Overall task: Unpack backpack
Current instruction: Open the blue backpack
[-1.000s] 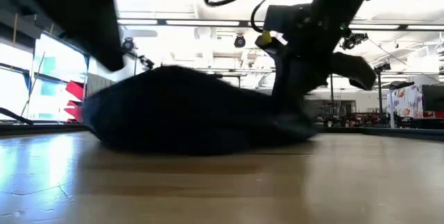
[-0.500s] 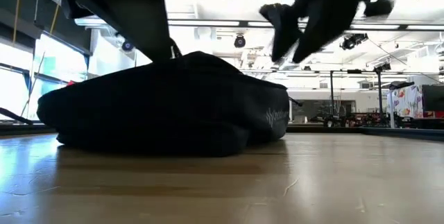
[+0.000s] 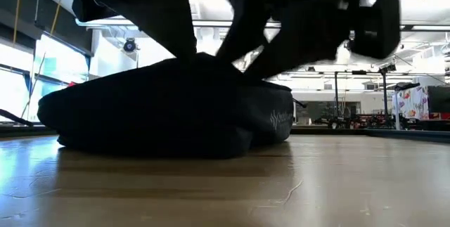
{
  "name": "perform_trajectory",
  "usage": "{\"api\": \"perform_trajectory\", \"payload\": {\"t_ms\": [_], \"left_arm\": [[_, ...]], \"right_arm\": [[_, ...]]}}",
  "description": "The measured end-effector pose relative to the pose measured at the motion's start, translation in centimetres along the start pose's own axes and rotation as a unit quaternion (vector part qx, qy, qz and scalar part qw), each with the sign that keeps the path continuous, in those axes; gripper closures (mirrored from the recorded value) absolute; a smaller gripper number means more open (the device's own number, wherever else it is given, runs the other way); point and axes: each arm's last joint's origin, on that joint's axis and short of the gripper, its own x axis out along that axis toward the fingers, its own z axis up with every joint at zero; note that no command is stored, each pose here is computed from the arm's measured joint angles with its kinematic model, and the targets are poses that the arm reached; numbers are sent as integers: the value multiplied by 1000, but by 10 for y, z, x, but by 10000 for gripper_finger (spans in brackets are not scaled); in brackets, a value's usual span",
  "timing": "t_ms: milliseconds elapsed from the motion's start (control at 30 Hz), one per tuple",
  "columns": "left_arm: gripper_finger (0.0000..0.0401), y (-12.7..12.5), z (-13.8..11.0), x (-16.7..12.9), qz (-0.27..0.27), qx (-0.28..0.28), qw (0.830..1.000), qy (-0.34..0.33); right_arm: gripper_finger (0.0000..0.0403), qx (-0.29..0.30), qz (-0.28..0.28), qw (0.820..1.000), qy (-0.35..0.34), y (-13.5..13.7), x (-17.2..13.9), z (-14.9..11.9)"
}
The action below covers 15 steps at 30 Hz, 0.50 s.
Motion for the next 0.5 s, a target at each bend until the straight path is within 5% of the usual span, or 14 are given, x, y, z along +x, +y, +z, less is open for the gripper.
{"api": "perform_trajectory", "payload": {"t_ms": [100,267,500], "left_arm": [[401,0,0,0,-1,-3,1000,-1],[401,5,-2,-1,27,-12,1000,6],[401,31,-18,-2,141,-13,989,35]], "right_arm": [[240,8,2,1000,6,5,10,-3],[376,56,0,998,7,5,11,-3],[400,84,6,995,58,15,1,-7]]}}
